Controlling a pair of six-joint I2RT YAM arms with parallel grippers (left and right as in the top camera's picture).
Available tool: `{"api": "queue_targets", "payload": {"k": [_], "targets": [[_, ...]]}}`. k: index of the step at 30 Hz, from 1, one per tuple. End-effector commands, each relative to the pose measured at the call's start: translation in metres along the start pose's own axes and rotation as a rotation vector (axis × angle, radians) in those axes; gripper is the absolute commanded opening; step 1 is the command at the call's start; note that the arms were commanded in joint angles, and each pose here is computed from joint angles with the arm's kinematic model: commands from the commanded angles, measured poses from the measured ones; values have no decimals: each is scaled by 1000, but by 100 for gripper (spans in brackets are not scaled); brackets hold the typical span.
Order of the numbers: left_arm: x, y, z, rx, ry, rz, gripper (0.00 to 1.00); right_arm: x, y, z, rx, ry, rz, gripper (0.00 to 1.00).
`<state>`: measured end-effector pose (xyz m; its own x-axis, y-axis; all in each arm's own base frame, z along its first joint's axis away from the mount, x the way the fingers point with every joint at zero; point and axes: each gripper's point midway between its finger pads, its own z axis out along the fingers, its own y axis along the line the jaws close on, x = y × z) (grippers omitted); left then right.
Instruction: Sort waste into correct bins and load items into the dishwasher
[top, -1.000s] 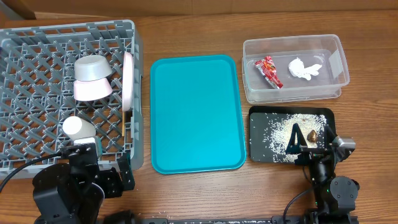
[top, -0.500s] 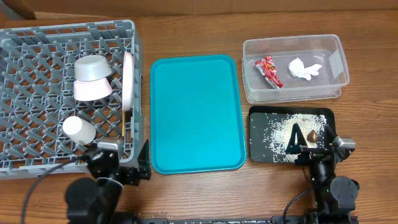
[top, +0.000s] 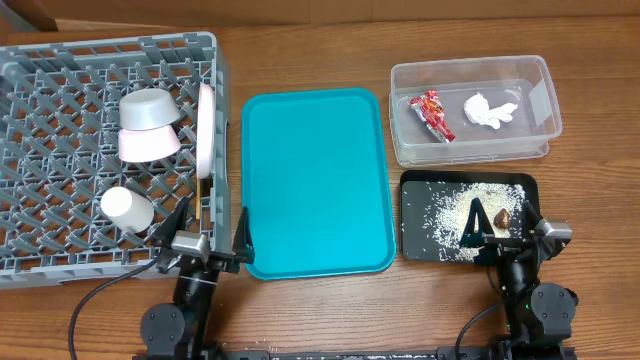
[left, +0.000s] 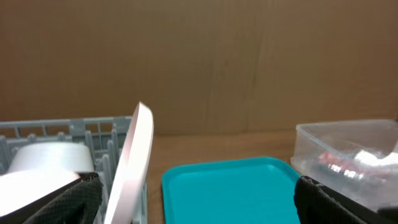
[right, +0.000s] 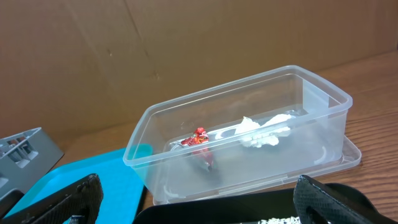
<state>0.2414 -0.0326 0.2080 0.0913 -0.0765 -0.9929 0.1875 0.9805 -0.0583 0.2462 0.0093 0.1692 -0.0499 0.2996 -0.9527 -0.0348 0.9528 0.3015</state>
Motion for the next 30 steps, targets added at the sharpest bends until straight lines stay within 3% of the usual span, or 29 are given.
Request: {"api": "queue_targets", "payload": {"k": [1,4,30], "targets": [[22,3,0,-11,57,44,100,-2,-3,0,12,-15,1,100],[50,5,-3,-20,172,27,100,-2,-3,0,12,-15,1,100],[49,5,-3,-23,168,28,100,-2,-3,0,13,-16,1,100]]}}
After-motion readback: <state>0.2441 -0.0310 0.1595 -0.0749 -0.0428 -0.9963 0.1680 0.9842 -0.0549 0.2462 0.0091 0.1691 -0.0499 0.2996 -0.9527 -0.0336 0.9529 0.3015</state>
